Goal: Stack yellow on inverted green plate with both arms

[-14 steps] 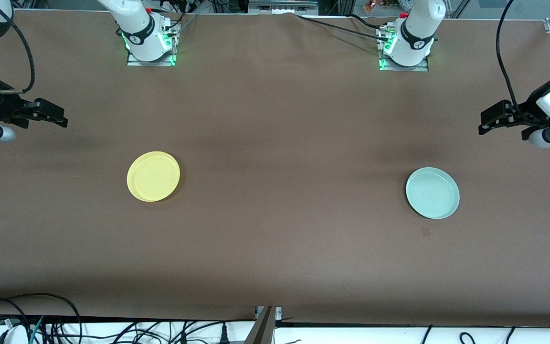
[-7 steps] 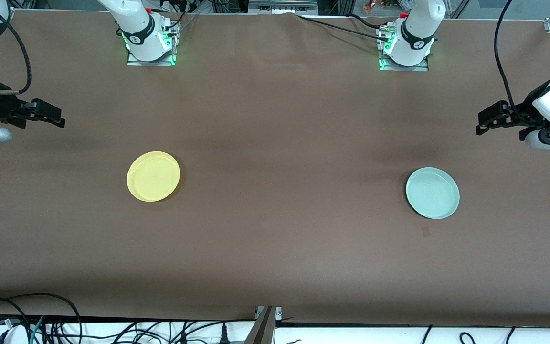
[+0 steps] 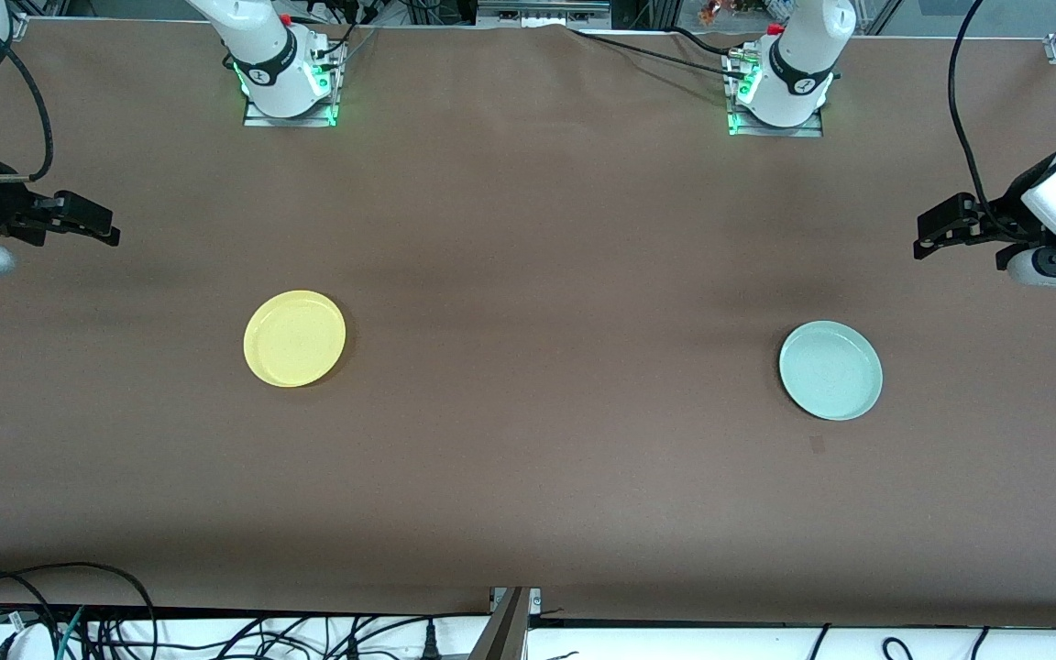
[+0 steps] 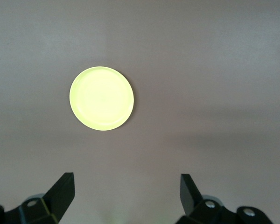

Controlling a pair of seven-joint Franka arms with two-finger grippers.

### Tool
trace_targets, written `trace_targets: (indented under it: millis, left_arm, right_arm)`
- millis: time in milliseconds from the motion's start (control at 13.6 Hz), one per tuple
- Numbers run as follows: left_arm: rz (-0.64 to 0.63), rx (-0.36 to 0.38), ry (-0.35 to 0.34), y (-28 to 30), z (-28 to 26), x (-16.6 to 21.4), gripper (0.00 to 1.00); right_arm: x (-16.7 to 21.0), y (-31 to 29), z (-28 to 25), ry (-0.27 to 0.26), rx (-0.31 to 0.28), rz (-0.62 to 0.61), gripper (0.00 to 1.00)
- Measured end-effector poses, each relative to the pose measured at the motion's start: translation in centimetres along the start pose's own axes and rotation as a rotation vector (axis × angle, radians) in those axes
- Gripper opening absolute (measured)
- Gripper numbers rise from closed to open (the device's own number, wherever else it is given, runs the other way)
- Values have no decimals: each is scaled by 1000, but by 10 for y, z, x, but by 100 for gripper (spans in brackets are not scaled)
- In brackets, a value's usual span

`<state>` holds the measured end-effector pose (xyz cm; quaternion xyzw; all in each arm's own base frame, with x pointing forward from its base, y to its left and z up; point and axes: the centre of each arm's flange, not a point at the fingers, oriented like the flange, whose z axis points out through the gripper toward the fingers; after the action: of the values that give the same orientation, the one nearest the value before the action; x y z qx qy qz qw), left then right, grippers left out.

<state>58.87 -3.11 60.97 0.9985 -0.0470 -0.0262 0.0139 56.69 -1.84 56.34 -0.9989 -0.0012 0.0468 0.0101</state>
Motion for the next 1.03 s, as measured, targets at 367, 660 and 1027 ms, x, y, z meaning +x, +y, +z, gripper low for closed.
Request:
trace_targets:
  millis: [367, 660, 1027]
  left_arm:
    - [1, 3, 0, 1, 0, 0, 100]
    - [2, 28, -1, -1, 0, 0, 100]
    - [1, 29, -14, -2, 4, 1, 100]
  right_arm:
    - [-1, 23, -1, 3, 2, 42, 100]
    - [0, 24, -1, 10, 1, 45, 100]
    - [0, 24, -1, 10, 1, 44, 100]
